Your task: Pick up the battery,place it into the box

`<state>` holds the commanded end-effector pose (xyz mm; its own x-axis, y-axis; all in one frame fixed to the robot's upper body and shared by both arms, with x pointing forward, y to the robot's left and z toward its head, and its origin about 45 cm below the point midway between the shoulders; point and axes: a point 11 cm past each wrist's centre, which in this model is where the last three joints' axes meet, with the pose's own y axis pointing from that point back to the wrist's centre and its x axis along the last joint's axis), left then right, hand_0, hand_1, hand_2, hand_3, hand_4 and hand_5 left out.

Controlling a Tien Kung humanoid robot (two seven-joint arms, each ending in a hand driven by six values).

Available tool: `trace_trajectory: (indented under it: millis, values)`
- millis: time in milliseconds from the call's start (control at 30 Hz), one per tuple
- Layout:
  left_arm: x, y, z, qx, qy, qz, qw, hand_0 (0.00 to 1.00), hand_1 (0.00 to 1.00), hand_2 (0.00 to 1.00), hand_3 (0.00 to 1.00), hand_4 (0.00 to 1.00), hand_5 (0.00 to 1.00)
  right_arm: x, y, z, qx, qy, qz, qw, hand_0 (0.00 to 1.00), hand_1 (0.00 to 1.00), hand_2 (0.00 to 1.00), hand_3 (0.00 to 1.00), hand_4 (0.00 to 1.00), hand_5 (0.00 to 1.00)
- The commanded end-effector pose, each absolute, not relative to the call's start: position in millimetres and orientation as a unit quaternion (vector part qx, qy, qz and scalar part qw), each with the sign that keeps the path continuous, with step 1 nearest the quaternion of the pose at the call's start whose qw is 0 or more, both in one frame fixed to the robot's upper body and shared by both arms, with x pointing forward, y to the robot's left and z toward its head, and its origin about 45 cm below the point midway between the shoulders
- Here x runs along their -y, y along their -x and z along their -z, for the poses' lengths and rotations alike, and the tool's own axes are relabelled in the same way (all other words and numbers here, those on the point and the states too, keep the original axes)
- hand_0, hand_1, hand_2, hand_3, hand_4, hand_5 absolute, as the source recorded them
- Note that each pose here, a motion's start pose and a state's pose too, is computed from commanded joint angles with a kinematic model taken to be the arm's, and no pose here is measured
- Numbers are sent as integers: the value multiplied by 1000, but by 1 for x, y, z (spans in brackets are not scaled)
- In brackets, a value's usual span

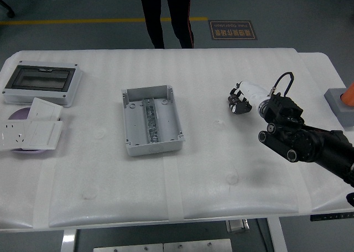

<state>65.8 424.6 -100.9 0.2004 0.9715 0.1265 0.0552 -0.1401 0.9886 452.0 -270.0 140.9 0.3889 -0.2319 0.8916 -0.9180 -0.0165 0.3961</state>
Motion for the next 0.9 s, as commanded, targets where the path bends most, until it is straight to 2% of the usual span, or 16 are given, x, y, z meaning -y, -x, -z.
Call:
trace_trajectory:
  millis: [133,167,333,367,900]
  values:
    - [-425,-68,101,-427,-595,-466,496,460,611,549,449,455,419,270,-451,-139,447,-637,-321,540,611,530,520,727,369,20]
    - [-425,-68,101,-426,-595,-467,497,456,612,572,448,453,427,270,-451,-138,446,-637,-321,541,588,518,510,725,308,2]
    - [-426,-68,100,-426,-596,-466,497,456,612,572,448,453,427,271,-450,-137,444,-637,-318,544,588,518,510,725,308,2]
    - [-426,-68,100,-426,-596,-466,496,456,613,604,448,456,436,271,-450,-137,444,-637,-317,544,580,511,506,722,292,2]
    - [-428,-70,100,-420,-592,-474,498,453,613,606,449,458,454,265,-450,-139,429,-631,-340,550,586,510,506,728,326,2]
